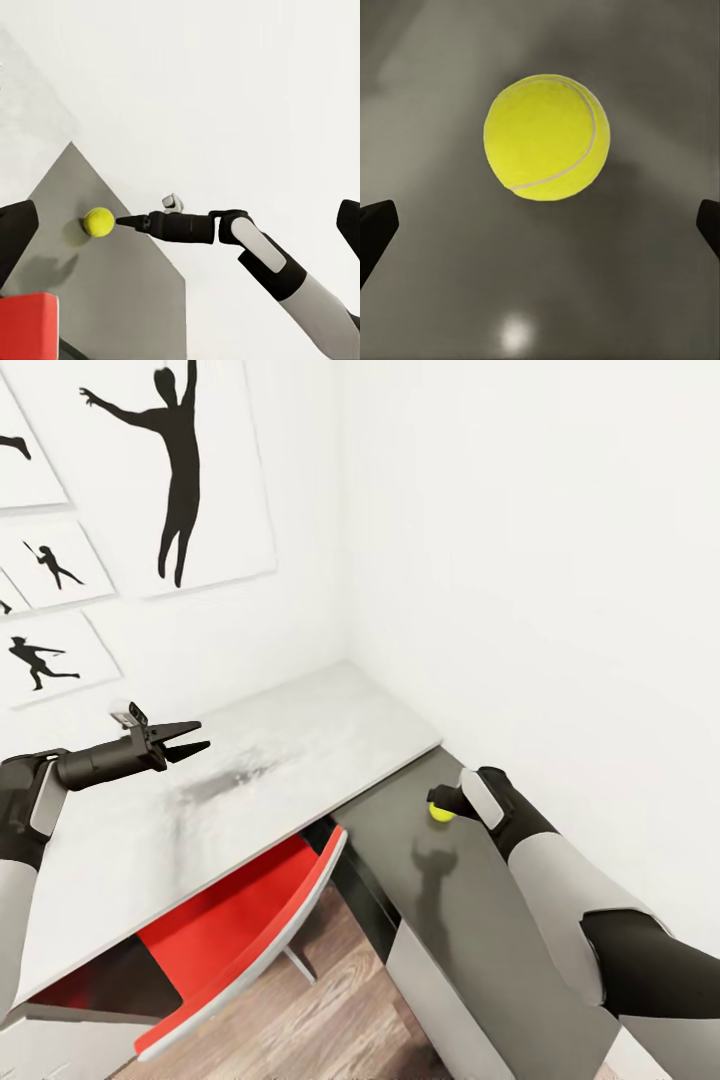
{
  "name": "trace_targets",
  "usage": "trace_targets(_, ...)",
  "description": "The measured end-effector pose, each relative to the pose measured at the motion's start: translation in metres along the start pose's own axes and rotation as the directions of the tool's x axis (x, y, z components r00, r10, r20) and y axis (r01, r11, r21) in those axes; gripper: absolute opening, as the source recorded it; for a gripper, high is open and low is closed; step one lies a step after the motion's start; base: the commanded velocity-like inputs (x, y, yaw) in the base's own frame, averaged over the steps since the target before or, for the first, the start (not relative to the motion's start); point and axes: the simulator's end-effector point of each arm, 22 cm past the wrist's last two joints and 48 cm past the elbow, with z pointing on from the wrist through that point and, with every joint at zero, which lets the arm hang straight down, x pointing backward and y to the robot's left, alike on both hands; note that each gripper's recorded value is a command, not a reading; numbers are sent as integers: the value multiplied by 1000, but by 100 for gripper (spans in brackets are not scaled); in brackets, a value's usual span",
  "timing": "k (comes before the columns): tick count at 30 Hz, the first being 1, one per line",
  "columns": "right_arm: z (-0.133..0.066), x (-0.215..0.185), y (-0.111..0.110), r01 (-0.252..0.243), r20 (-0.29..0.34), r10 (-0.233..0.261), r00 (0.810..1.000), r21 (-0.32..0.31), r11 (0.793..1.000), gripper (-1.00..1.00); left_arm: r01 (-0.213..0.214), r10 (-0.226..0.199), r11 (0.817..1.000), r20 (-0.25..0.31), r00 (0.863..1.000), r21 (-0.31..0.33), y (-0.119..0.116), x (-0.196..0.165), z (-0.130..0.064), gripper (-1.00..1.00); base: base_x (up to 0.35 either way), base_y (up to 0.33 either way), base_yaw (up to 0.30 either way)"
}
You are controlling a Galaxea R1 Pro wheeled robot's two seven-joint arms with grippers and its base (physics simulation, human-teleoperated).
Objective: Put all the toys in the child's room - the three board games (two on the bed and one on the table), the two jigsaw puzzles on the table, and the tennis ball on the table - inside the toy box on the table in the child's room.
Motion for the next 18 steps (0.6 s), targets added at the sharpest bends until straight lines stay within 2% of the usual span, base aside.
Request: trace_targets(18,16,11,-7,-3,-24,3,1000,13,1000,100,26,-26,1000,-9,1000,-11,18,7,3,100,37,0,0)
